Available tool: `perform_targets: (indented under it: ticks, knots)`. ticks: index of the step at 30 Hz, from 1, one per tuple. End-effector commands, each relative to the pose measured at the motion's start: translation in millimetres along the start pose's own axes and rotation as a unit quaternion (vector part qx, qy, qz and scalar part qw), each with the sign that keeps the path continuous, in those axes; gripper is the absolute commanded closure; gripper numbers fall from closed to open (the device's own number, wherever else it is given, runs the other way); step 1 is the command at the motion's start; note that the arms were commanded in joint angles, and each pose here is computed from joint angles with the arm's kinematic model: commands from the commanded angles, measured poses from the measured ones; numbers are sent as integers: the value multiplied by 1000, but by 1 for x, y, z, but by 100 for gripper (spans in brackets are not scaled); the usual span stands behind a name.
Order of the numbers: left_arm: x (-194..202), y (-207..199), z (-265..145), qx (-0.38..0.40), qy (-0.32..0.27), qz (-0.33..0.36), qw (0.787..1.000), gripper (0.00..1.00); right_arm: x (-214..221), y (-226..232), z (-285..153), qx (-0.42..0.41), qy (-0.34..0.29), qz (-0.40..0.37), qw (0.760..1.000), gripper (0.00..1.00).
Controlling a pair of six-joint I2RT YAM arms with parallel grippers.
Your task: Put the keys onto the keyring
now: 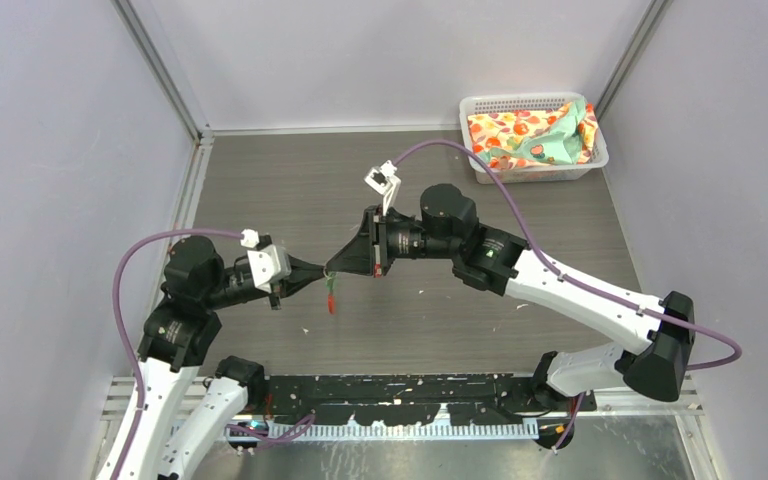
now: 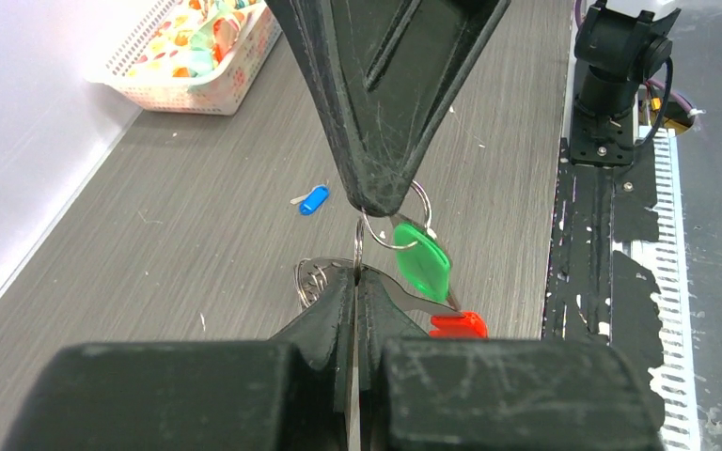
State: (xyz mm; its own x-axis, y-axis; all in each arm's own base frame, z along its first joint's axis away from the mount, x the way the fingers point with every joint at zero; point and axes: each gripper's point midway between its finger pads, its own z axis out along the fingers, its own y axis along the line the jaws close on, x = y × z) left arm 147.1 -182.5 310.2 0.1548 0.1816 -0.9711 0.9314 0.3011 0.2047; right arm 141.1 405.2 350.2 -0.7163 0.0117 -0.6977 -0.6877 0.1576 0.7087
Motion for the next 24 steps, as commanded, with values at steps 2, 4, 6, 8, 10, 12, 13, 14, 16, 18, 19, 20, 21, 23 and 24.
perform_targets:
  ticks: [2, 4, 6, 8, 10, 12, 13, 14, 16, 18, 19, 20, 21, 23, 24]
  knots:
    - [-16, -1, -2, 5, -16, 24, 1000, 100, -9, 15, 3, -7, -1, -31, 999, 99]
    - [-16, -1, -2, 4, -16, 25, 1000, 100, -7, 14, 5, -3, 4, -34, 999, 99]
    - [-16, -1, -2, 3, -16, 25, 1000, 100, -6, 14, 5, -1, 7, -35, 999, 99]
    - [-16, 0, -2, 0, -16, 21, 1000, 100, -6, 14, 2, 2, 4, -36, 999, 99]
    - [-18, 3, -2, -7, -18, 12, 1000, 100, -7, 14, -2, 9, 2, -39, 999, 99]
    - [-20, 4, -2, -9, -19, 3, 1000, 100, -7, 13, -7, 17, -1, -40, 999, 99]
    - [-20, 4, -2, -10, -20, -1, 1000, 100, -7, 12, -9, 21, -1, -41, 999, 99]
    - [-21, 4, -2, -11, -21, -2, 1000, 100, -7, 12, -11, 24, -3, -41, 999, 99]
    - [-23, 4, -2, -11, -22, -2, 1000, 100, -7, 10, -16, 33, -5, -40, 999, 99]
    - [-23, 4, -2, -10, -23, -2, 1000, 100, -7, 8, -20, 43, -10, -40, 998, 99]
    - [-23, 3, -2, -10, -24, -1, 1000, 100, -6, 5, -21, 50, -12, -39, 998, 99]
    - [-23, 3, -2, -8, -25, 1, 1000, 100, -6, 2, -22, 57, -15, -38, 998, 99]
    - [-23, 2, -2, -7, -26, 2, 1000, 100, -8, 0, -22, 60, -20, -38, 997, 99]
    - [-23, 0, -2, -4, -27, 5, 1000, 100, -11, -1, -21, 61, -27, -36, 997, 99]
    - [-23, 0, -3, -4, -27, 7, 1000, 100, -12, 0, -19, 60, -28, -36, 997, 99]
